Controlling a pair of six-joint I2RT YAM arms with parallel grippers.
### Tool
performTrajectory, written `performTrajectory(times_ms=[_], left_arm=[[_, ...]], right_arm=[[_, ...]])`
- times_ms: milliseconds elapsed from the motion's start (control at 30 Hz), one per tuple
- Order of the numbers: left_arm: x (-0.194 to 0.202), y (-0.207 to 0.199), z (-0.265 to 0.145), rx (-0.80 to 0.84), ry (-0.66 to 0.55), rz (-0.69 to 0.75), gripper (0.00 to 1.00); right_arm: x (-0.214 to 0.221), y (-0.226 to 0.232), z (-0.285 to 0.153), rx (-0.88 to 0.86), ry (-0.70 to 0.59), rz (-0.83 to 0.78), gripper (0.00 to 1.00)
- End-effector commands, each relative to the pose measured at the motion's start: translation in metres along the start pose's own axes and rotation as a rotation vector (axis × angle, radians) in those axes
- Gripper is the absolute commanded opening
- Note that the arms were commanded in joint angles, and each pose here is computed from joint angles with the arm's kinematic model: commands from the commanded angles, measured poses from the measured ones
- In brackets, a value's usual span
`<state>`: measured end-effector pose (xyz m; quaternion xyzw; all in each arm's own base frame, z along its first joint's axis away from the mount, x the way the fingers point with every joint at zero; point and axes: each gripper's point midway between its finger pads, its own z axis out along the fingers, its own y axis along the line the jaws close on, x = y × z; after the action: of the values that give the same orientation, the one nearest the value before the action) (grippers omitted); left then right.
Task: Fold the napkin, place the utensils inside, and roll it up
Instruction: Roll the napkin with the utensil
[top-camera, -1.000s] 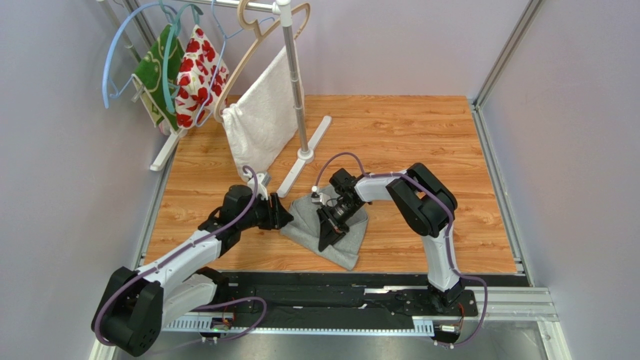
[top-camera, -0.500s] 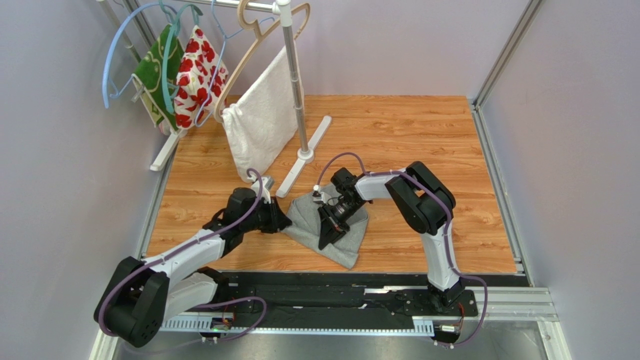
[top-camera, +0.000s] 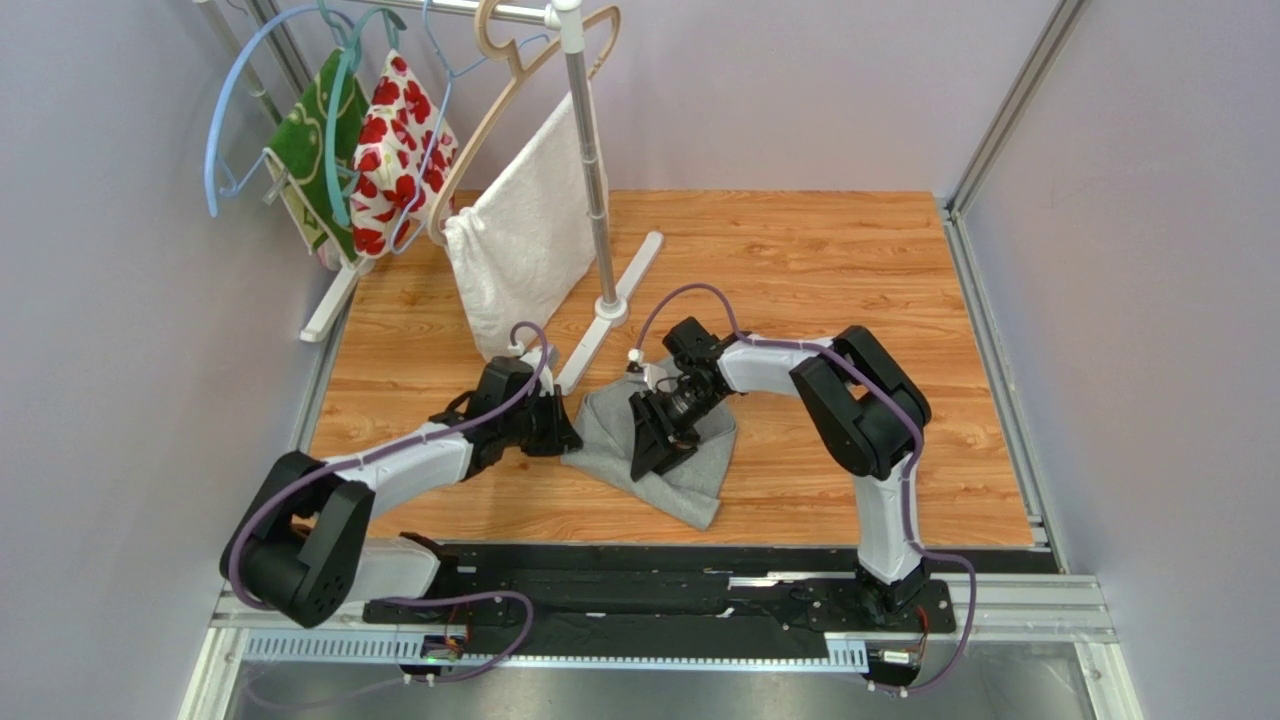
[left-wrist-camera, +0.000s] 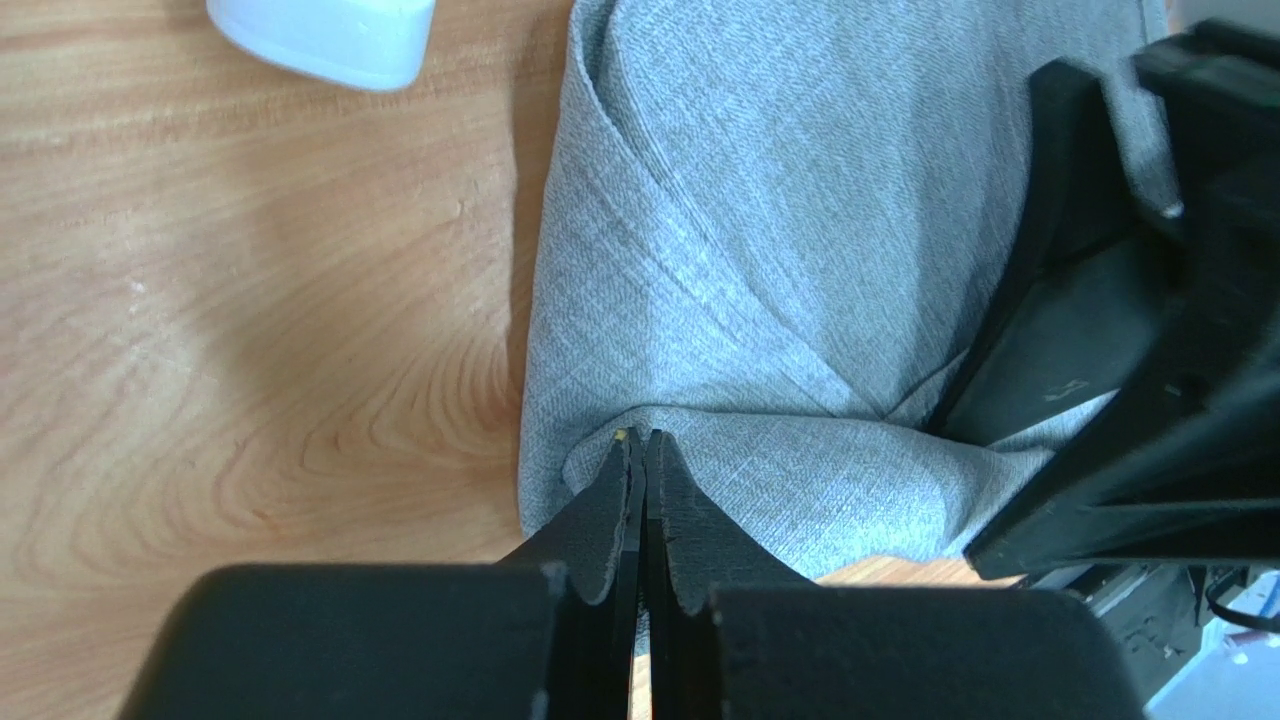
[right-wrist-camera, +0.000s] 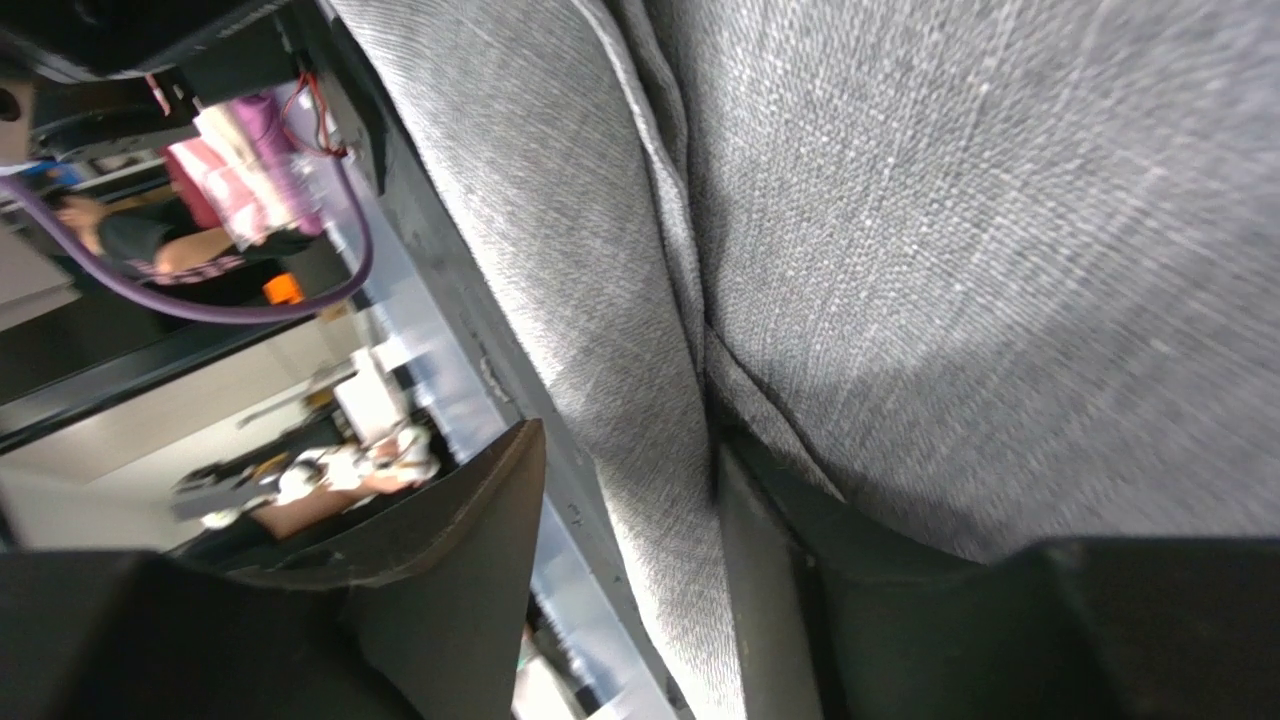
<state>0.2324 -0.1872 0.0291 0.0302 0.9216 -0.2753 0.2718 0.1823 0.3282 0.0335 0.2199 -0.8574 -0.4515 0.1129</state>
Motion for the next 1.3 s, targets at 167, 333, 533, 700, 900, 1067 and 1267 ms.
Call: performTrajectory(times_ms=[167, 333, 533, 700, 900, 1067, 1267], left_arm=[[-0.005, 0.009, 0.010, -0.092, 0.075, -0.011, 0.00], [-0.002, 0.013, 0.016, -0.119, 0.116, -0.027, 0.00], [-0.001, 0.014, 0.023, -0.126, 0.160, -0.032, 0.00], [-0.002, 0.014, 0.024, -0.130, 0.179, -0.026, 0.00], [-0.004, 0.013, 0.025, -0.126, 0.187, -0.023, 0.00], [-0.004, 0.014, 0.024, -0.127, 0.189, -0.021, 0.00], [-0.009, 0.012, 0.022, -0.115, 0.178, -0.017, 0.00]], right_arm=[[-0.029, 0.022, -0.047, 0.253, -0.246, -0.262, 0.54], [-0.035, 0.031, -0.054, 0.506, -0.431, -0.454, 0.54], [-0.018, 0.032, -0.037, 0.791, -0.534, -0.688, 0.55], [-0.013, 0.031, -0.017, 0.901, -0.536, -0.847, 0.56], [-0.008, 0.019, 0.006, 0.961, -0.450, -0.932, 0.55], [-0.004, -0.003, 0.013, 1.007, -0.398, -0.911, 0.55], [-0.003, -0.028, 0.010, 1.049, -0.333, -0.834, 0.52]])
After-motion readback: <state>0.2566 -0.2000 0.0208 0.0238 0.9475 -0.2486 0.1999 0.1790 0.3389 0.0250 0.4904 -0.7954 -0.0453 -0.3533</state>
